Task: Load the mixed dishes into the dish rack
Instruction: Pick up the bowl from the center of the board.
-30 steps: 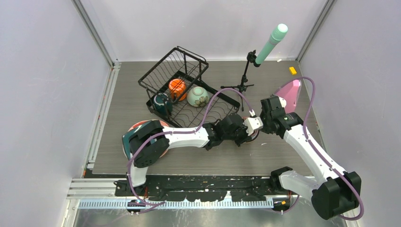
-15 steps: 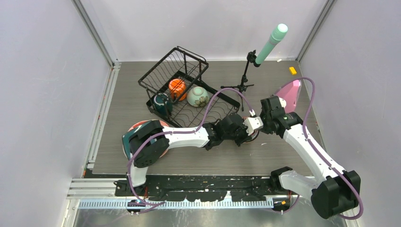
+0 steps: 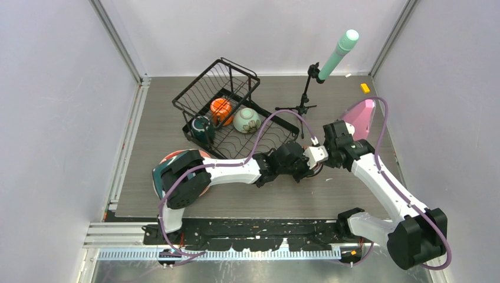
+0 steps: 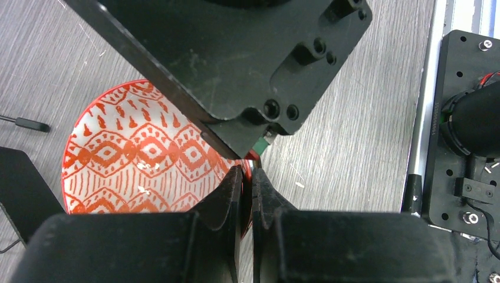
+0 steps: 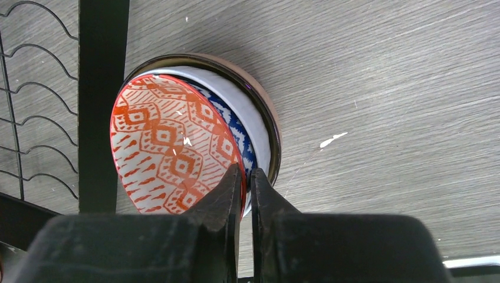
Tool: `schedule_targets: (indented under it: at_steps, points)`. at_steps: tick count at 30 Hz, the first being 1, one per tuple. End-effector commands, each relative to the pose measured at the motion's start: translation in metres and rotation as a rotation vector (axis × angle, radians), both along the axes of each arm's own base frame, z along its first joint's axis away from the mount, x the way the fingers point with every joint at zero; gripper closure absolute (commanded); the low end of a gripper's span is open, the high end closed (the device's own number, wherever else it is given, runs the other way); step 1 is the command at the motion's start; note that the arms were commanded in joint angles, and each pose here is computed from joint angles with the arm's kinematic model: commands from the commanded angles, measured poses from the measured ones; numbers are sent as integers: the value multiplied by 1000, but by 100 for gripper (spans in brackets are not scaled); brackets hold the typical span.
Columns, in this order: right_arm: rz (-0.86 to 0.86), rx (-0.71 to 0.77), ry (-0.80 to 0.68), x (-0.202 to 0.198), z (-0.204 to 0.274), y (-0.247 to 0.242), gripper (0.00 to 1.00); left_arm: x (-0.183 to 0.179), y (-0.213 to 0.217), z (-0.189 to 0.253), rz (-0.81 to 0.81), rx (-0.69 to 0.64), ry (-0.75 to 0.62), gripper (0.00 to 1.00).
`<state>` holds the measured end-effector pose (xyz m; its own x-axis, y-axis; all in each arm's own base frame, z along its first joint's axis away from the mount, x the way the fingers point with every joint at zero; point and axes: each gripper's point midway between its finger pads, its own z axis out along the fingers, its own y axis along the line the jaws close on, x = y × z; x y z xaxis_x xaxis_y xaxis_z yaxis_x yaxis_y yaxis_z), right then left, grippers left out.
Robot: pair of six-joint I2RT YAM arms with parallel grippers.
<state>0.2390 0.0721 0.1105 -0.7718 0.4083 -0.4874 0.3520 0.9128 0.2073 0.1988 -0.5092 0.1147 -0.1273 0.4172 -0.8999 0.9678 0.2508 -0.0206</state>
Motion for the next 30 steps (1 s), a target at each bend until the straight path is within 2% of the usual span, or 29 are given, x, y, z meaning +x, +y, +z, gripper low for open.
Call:
schedule_targets:
  at_steps: [1, 3, 5, 7, 11, 13, 17, 26, 30]
  points:
    - [-3, 22, -69, 11, 12, 3, 97, 0, -10, 37, 0, -99, -32, 95]
    - [-9, 10, -79, 11, 15, 0, 99, 0, -9, 36, 1, -100, -32, 85]
    - [-12, -1, -89, 11, 18, -3, 100, 0, -9, 36, 3, -101, -27, 83]
    - [-12, -5, -99, 11, 21, -4, 100, -1, -8, 38, 6, -105, -22, 71]
    - [-7, -12, -103, 11, 24, -5, 100, -1, -6, 43, 13, -110, -19, 63]
    - [-13, -26, -109, 11, 27, -8, 100, -1, -4, 46, 20, -108, -16, 53]
    - [-27, -39, -138, 12, 35, -12, 100, -1, 5, 54, 42, -106, -18, 41]
    - [-48, -23, -154, 14, 34, -12, 100, -6, 20, 72, 40, -91, -28, 23]
    - [-46, -9, -161, 14, 36, -9, 100, -1, 27, 74, 88, -78, -34, 21]
